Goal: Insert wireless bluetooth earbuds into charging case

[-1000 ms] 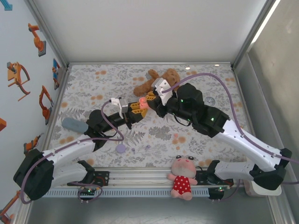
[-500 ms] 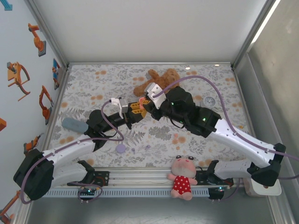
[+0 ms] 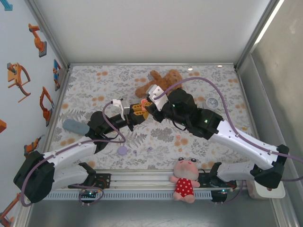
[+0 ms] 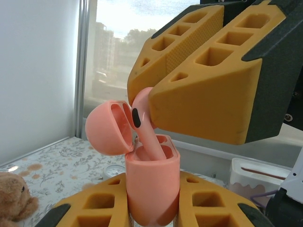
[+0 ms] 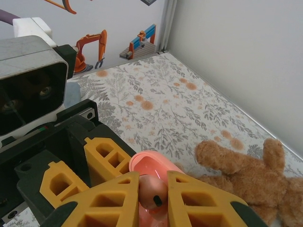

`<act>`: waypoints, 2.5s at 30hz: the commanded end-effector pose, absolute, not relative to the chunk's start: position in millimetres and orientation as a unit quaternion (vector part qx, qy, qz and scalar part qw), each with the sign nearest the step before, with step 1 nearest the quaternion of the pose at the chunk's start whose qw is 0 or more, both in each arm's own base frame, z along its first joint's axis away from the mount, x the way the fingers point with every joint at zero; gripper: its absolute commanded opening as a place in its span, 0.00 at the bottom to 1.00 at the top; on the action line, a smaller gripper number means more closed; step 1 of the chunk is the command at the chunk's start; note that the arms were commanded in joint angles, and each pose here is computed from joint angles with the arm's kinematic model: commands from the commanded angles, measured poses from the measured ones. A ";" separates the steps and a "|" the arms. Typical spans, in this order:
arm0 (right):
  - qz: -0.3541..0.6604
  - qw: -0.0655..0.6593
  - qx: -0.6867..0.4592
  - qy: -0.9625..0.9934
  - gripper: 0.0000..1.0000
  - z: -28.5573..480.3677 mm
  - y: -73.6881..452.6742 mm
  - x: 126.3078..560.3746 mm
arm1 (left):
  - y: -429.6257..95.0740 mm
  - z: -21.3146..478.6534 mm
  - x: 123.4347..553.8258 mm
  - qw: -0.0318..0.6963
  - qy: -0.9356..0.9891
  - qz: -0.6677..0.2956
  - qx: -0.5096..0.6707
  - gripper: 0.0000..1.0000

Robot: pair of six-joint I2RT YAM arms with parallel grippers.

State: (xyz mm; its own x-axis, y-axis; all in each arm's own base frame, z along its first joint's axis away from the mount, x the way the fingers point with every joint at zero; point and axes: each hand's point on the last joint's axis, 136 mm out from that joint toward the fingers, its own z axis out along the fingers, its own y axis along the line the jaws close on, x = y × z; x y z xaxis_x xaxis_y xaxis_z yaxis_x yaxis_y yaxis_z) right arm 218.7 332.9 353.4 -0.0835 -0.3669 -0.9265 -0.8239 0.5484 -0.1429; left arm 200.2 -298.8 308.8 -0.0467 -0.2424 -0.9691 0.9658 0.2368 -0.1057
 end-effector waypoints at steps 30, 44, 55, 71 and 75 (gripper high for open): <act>0.262 0.569 -0.338 0.702 0.68 418.6 310.1 214.4 | -295.1 326.2 190.4 0.609 0.487 -0.516 0.355 0.14; 0.281 0.514 -0.222 0.780 0.88 397.8 256.5 243.1 | -287.5 325.9 184.5 0.616 0.487 -0.508 0.354 0.14; 0.270 0.417 -0.111 0.861 0.88 316.7 204.0 262.1 | -283.8 327.7 179.5 0.619 0.482 -0.509 0.354 0.14; 0.153 0.181 -0.047 0.970 0.82 131.3 165.2 234.4 | -278.2 329.0 173.4 0.621 0.484 -0.503 0.357 0.14; 0.114 0.152 -0.050 0.980 0.81 96.4 162.9 232.3 | -277.3 328.7 173.8 0.622 0.486 -0.500 0.356 0.14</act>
State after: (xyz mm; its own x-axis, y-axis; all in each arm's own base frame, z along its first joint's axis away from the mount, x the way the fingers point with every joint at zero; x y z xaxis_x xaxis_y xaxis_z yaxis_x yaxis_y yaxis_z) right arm 236.2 170.6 115.7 -0.9359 -0.0661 -0.3461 -0.1654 0.9497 0.2658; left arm 177.2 -279.5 326.3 -0.0047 -0.2725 -0.9622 0.9682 0.2395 -0.0725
